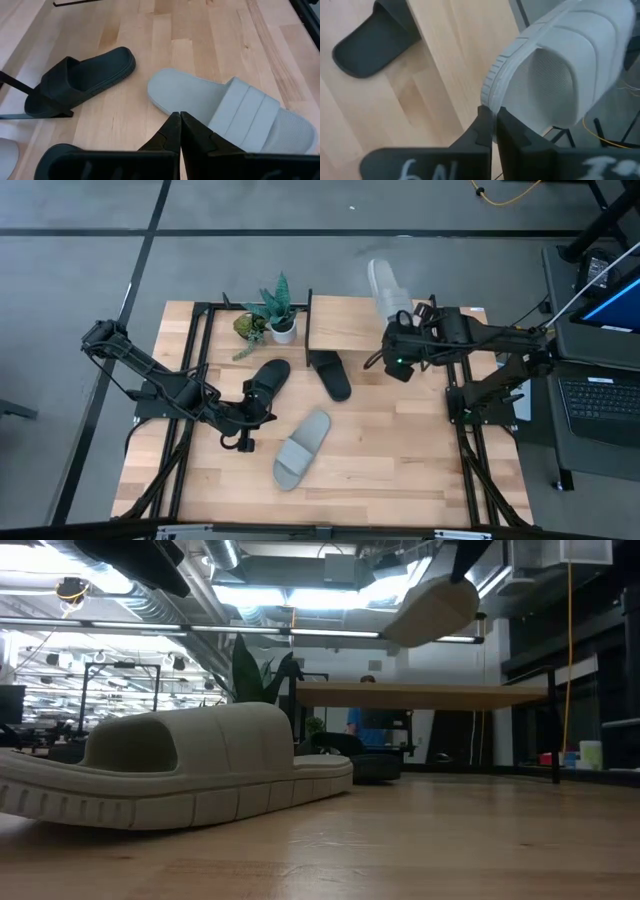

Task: Pick and place slides into the shelf
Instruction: Put the top gray slipper on the shelf

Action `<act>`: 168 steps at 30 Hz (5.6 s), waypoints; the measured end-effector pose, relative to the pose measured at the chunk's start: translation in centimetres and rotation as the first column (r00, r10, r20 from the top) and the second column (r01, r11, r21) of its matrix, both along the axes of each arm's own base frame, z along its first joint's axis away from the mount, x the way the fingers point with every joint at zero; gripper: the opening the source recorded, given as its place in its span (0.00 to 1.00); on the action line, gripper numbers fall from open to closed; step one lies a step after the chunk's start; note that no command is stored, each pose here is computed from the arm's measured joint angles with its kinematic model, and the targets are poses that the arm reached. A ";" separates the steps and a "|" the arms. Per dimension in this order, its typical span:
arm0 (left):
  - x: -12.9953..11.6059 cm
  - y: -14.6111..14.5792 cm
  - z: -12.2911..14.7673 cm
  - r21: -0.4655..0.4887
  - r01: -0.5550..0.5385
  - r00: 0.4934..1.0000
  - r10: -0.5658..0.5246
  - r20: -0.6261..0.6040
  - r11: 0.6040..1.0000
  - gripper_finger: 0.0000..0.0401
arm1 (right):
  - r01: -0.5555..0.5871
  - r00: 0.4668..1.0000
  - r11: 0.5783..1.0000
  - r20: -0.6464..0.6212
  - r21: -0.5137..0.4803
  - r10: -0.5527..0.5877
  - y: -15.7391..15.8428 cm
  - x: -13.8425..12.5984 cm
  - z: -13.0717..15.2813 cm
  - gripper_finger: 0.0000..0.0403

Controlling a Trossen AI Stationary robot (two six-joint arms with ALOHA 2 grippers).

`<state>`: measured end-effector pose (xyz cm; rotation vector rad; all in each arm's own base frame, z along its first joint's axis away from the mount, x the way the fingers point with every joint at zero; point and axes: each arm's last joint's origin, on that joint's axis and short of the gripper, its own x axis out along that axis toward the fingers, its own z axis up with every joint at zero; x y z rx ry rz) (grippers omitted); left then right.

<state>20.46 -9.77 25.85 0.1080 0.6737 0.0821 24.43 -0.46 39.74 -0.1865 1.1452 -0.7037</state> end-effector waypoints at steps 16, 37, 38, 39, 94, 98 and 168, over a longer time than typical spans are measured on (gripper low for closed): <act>0.0 0.0 0.0 -0.001 0.000 1.000 0.000 0.000 1.000 0.00 | -0.035 0.999 0.999 0.019 -0.022 0.035 1.1 -0.9 0.1 0.03; 0.0 0.0 0.0 -0.006 -0.001 1.000 0.001 0.006 1.000 0.00 | 0.101 0.994 0.995 0.035 -0.008 -0.101 -0.3 -5.3 -2.1 0.02; 0.0 0.0 0.0 -0.006 -0.001 1.000 0.001 0.006 1.000 0.00 | 0.107 0.994 0.994 0.023 -0.008 -0.107 -0.6 -5.3 -2.2 0.02; 0.0 0.0 0.0 -0.006 -0.001 1.000 0.001 0.006 1.000 0.00 | 0.117 0.993 0.993 0.017 -0.010 -0.116 -0.9 -5.3 -2.2 0.02; 0.0 0.0 0.0 -0.011 0.005 1.000 -0.005 0.000 1.000 0.00 | 0.164 0.962 0.962 0.251 -0.220 -0.106 1.9 -6.1 -5.4 0.02; 0.0 0.0 0.0 -0.011 0.005 1.000 -0.005 0.001 1.000 0.00 | 0.185 0.978 0.967 0.126 -0.173 -0.165 2.0 -4.1 -5.1 0.02; 0.0 -0.1 0.0 -0.017 0.001 1.000 -0.001 0.005 1.000 0.00 | 0.211 0.947 0.975 -0.235 -0.064 -0.221 0.0 -3.6 -10.9 0.02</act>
